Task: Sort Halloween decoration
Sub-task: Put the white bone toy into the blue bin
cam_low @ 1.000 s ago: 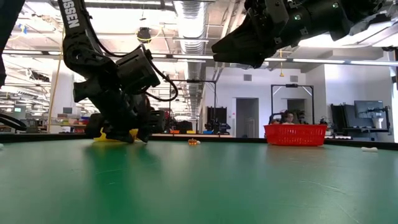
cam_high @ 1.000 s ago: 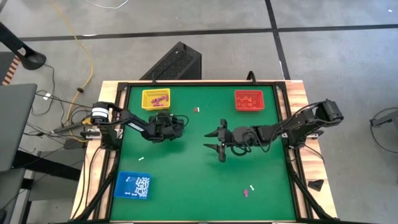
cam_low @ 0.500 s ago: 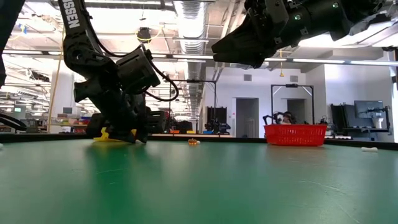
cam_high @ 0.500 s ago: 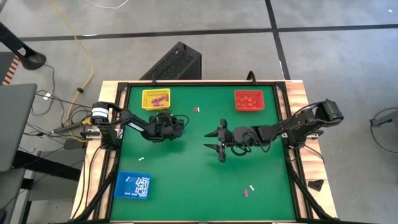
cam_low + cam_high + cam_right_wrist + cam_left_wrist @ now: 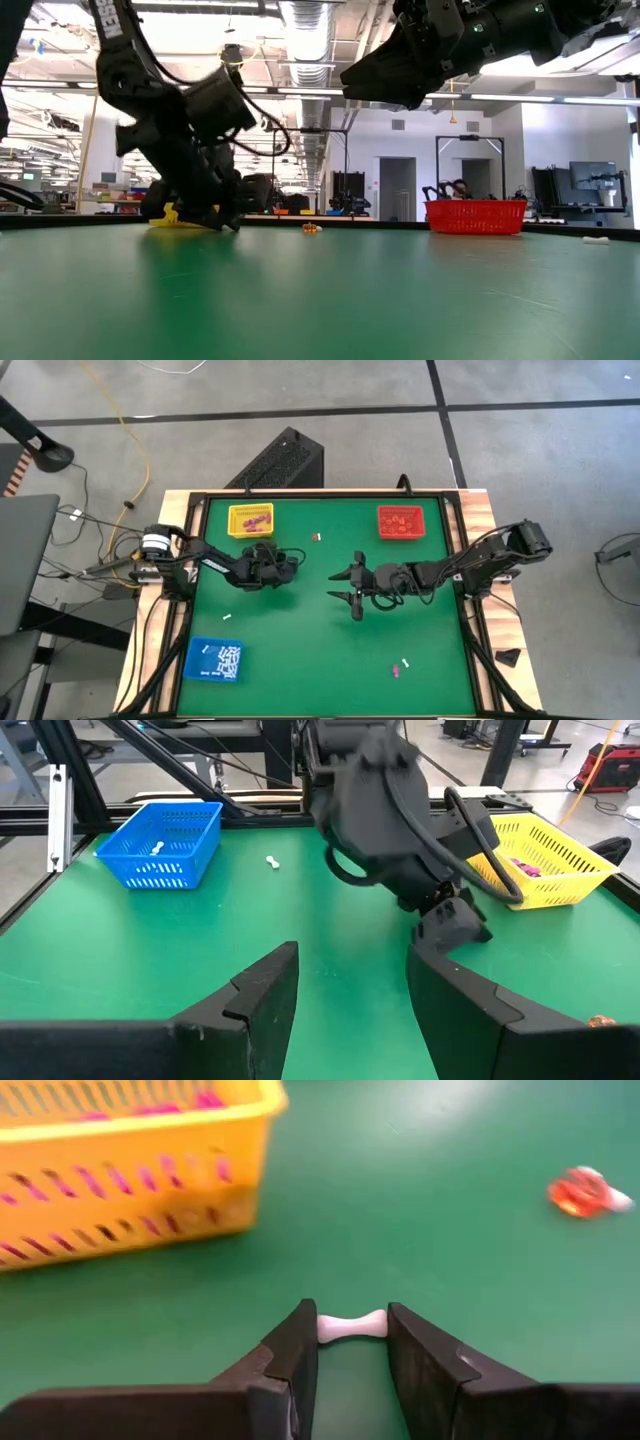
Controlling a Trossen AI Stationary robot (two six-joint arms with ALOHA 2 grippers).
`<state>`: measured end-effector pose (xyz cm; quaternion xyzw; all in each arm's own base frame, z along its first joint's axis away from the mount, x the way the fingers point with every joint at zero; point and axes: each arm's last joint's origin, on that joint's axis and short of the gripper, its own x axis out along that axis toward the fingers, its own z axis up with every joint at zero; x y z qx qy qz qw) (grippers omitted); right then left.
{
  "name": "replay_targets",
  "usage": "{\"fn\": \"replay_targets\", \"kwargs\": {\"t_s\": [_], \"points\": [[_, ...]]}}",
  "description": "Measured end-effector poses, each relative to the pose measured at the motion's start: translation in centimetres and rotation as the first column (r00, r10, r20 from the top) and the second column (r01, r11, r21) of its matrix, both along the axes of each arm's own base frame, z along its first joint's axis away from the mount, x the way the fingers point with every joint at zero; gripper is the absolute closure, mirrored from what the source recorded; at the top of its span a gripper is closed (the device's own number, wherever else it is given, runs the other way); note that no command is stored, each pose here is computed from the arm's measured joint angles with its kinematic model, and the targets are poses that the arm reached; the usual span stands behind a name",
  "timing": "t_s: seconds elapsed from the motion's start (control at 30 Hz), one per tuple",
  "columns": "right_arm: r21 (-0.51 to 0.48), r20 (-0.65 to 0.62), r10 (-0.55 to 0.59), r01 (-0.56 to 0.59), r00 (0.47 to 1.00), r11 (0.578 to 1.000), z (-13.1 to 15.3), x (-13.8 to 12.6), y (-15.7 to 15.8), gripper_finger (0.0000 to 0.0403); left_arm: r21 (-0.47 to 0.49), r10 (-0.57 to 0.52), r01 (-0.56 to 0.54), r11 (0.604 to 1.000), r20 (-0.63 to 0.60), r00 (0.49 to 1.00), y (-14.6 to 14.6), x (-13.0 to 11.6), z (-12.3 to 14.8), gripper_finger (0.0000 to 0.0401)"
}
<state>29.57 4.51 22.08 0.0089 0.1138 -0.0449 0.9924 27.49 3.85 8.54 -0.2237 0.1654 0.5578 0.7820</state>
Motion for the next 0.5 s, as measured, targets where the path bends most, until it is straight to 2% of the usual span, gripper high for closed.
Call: {"fn": "replay_targets", "kwargs": {"t_s": [0.2,0.3,0.4,0.5], "points": [[0.0,0.0,0.0,0.0,1.0,1.0,0.0,0.0,0.0,0.0186,0.004,-0.129,0.129,0.992,0.055,0.99,-1.2,0.2,3.4,0.0307],[0.0,0.0,0.0,0.0,1.0,1.0,0.0,0.0,0.0,0.0186,-0.039,-0.235,0.239,0.97,0.078,0.969,-1.6,-0.2,5.6,0.0307],[0.0,0.0,0.0,0.0,1.0,1.0,0.0,0.0,0.0,0.0186,-0.129,-0.369,0.388,0.913,0.151,0.917,-2.1,-1.0,8.0,0.0307],[0.0,0.0,0.0,0.0,1.0,1.0,0.0,0.0,0.0,0.0186,-0.209,-0.484,0.535,0.819,0.249,0.839,-2.7,-2.0,10.1,0.0307]]}}
